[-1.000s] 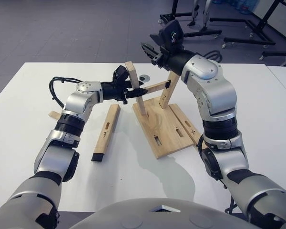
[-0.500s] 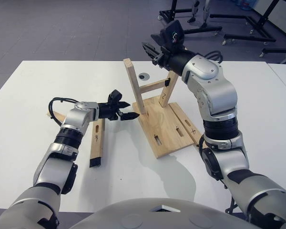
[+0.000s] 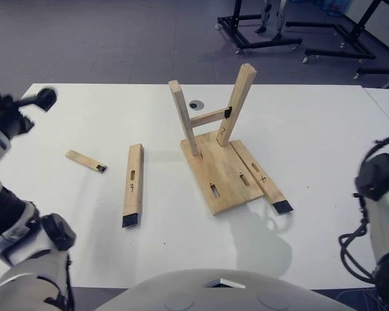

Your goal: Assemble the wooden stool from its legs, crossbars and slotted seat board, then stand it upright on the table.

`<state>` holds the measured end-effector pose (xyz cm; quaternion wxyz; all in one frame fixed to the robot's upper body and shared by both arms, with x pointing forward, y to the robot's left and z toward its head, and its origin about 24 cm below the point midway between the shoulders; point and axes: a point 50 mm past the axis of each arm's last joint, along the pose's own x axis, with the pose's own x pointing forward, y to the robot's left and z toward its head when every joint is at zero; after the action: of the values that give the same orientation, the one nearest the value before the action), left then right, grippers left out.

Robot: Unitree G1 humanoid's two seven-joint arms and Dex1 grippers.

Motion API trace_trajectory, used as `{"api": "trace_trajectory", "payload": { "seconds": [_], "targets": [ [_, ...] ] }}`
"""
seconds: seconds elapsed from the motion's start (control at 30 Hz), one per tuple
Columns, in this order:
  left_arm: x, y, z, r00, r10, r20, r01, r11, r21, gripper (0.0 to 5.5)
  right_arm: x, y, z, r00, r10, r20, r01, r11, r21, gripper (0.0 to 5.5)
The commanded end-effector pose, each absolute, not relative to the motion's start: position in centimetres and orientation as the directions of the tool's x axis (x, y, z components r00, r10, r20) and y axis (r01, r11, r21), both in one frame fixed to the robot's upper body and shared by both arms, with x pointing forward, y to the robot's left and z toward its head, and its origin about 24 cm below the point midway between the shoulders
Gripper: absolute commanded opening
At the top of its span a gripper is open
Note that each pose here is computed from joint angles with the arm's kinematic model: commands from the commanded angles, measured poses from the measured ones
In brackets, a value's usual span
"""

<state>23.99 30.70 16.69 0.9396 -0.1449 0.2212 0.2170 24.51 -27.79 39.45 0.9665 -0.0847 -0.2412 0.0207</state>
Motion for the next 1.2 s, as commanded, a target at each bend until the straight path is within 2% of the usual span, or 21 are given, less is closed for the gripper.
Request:
{"api": "trace_trajectory", "payload": {
  "seconds": [0.03,0.13,0.3,0.4,0.6,0.67,0.77,1.0,1.2],
  "targets": [
    [26.6,26.6,11.9,0.651,0.332,-0.682,-0.561,0.816,-0.137,5.37,25.9,-27.6,37.9,0.900,0.079,0.429,-0.019,0.989,-0.144,1.80],
    [28.5,25.6,10.6,0.588,0.395,-0.706,-0.611,0.789,-0.067,5.37,27.6,-26.2,36.2,0.906,0.125,0.405,-0.087,0.990,-0.112,1.80],
    [26.2,26.8,5.9,0.311,0.596,-0.740,-0.768,0.617,0.174,5.37,28.8,-25.1,33.9,0.919,0.149,0.366,-0.146,0.989,-0.036,1.80],
    [26.1,26.3,5.1,0.300,0.608,-0.735,-0.772,0.607,0.188,5.37,29.1,-25.1,33.4,0.923,0.146,0.355,-0.148,0.989,-0.022,1.80],
    [27.1,24.9,2.4,0.357,0.488,-0.797,-0.753,0.655,0.063,5.37,29.5,-24.6,33.1,0.926,0.159,0.342,-0.153,0.987,-0.045,1.80],
    [26.6,25.0,1.6,0.341,0.480,-0.808,-0.744,0.663,0.080,5.13,29.6,-24.6,33.1,0.926,0.160,0.341,-0.156,0.987,-0.042,1.80],
    [25.2,25.6,0.5,0.258,0.493,-0.831,-0.735,0.658,0.162,4.66,29.7,-24.6,33.0,0.928,0.156,0.339,-0.153,0.988,-0.036,1.80],
    [23.4,26.0,-0.1,0.149,0.478,-0.865,-0.681,0.684,0.261,3.61,29.6,-24.5,33.1,0.926,0.156,0.344,-0.155,0.987,-0.030,1.80],
    [22.3,26.0,0.4,0.126,0.450,-0.884,-0.653,0.708,0.267,2.72,29.5,-24.2,33.1,0.924,0.164,0.347,-0.161,0.986,-0.038,1.80]
  ]
}}
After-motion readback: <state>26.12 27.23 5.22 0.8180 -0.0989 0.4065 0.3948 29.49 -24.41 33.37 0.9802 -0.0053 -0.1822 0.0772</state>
